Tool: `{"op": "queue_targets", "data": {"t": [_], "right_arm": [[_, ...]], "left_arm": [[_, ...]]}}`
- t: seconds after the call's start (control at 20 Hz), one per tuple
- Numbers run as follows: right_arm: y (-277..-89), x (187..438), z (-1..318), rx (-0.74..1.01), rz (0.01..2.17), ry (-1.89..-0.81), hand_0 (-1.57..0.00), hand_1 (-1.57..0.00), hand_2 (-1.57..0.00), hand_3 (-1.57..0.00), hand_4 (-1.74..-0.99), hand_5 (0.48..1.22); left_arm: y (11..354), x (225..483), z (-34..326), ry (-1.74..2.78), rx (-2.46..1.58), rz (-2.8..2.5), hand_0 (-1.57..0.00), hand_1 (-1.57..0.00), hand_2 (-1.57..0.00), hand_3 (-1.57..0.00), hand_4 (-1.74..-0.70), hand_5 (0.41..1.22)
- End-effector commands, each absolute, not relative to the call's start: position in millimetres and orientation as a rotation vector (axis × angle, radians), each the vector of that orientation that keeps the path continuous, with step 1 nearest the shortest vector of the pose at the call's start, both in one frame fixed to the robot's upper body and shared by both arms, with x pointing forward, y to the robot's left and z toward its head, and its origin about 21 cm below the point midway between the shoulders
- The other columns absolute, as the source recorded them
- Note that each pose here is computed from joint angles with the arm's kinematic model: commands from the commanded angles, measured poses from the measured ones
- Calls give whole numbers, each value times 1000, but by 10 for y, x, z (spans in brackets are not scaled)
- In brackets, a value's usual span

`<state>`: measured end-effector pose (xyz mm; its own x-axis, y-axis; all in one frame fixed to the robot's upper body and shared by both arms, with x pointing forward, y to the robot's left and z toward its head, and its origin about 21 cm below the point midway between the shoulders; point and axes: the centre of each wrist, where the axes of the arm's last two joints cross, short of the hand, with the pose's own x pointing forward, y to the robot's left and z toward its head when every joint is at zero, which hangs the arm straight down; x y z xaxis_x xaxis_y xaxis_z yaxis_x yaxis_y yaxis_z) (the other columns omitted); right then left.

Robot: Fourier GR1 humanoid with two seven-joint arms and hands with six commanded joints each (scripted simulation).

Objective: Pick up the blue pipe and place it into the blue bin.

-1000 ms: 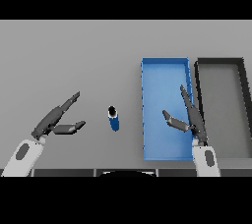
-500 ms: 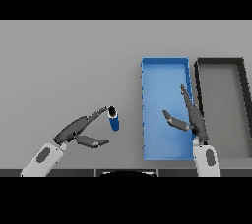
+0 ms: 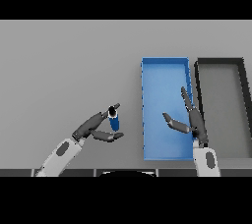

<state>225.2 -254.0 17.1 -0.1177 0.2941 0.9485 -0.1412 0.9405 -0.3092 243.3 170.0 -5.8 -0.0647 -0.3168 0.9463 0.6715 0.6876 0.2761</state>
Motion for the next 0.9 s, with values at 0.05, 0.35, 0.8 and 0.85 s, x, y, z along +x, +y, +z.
{"op": "queue_targets", "data": {"t": [0.05,0.35,0.8,0.85], "right_arm": [[-2531,2272,166,-113,364,-1647,1,1,1,1,-1201,548],[-2576,2286,160,-136,381,-1638,1,1,1,1,-1186,554],[-2604,2228,154,-135,383,-1643,1,1,1,1,-1178,561],[-2596,2242,173,-139,382,-1639,1,1,1,1,-1176,560]], "left_arm": [[1695,2462,-162,-1425,-292,-835,1,1,1,1,-1120,494],[1463,2552,-248,-1450,-398,-752,1,-44,-166,-108,-1176,601],[1269,2471,-246,-1493,-499,-688,-1193,-1266,-1311,-1258,-1617,1106],[1248,2429,-262,-1508,-498,-694,-1269,-1327,-1363,-1320,-1586,1129]]}}
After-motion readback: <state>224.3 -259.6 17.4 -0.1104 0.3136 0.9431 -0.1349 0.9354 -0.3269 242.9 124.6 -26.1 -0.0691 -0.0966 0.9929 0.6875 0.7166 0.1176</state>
